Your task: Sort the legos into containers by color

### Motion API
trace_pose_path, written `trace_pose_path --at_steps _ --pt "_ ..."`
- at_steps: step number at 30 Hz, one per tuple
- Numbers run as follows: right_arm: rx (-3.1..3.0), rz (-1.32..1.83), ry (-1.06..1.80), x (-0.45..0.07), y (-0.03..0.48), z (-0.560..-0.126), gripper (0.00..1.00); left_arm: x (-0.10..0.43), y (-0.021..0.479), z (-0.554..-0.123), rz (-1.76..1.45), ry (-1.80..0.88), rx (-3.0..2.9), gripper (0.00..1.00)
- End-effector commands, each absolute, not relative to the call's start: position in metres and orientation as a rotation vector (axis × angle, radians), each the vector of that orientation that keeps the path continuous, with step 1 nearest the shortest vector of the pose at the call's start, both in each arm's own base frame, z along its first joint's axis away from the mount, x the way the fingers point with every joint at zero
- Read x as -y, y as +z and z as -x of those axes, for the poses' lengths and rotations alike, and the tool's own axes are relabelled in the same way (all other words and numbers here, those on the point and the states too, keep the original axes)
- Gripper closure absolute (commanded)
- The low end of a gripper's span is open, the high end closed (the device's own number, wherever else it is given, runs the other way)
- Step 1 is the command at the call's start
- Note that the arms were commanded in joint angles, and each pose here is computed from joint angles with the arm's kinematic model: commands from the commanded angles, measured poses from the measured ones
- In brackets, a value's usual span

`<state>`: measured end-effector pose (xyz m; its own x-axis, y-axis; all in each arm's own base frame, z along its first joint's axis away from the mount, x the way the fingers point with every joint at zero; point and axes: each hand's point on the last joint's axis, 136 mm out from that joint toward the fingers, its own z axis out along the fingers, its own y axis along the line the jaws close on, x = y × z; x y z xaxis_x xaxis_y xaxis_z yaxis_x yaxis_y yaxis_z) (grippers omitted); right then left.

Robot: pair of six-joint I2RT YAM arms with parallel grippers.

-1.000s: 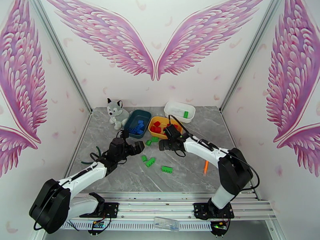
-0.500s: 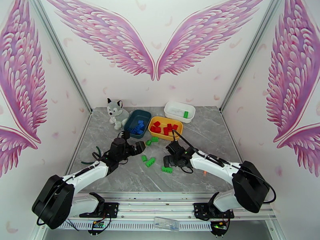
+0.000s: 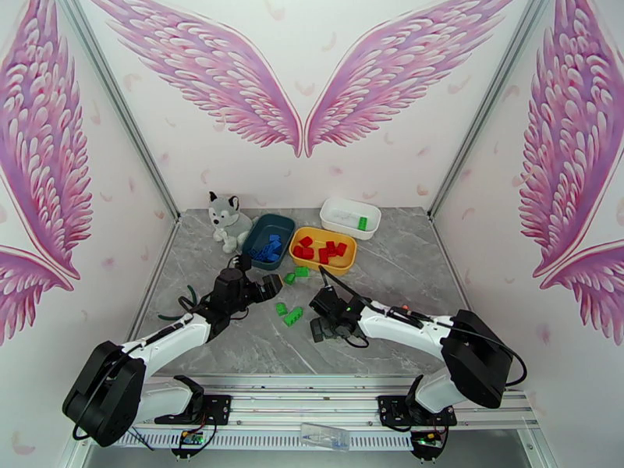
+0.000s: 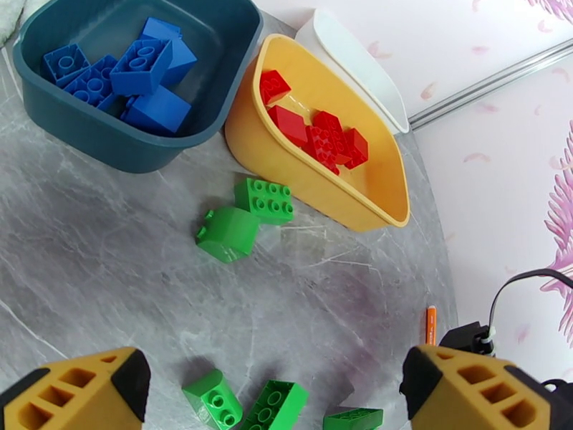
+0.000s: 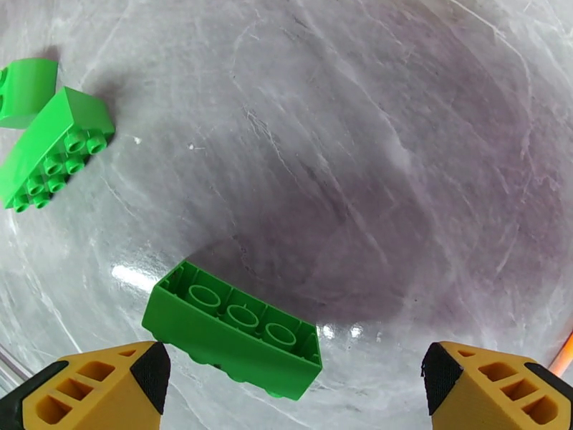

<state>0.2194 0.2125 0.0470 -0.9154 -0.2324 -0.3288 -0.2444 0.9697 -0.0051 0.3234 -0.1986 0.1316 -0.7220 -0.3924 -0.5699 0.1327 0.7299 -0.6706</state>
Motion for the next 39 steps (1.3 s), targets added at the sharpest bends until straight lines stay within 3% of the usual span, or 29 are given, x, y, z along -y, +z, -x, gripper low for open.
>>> trace_pose_path --at_steps 1,21,32,39 --pt "-2.799 0.354 0.001 -0.205 0.044 -0.212 0.06 0.201 0.130 -0.323 0.187 -0.946 -2.206 0.01" --pt "-2.767 0.440 -0.176 -0.233 0.030 -0.254 0.16 0.204 0.125 -0.324 0.184 -0.962 -2.222 0.01" --pt "-2.765 0.473 -0.223 -0.240 0.028 -0.263 0.36 0.206 0.121 -0.325 0.183 -0.971 -2.238 0.01" --pt "-2.806 0.484 -0.122 -0.237 0.029 -0.244 0.33 0.208 0.119 -0.325 0.179 -0.974 -2.246 0.01"
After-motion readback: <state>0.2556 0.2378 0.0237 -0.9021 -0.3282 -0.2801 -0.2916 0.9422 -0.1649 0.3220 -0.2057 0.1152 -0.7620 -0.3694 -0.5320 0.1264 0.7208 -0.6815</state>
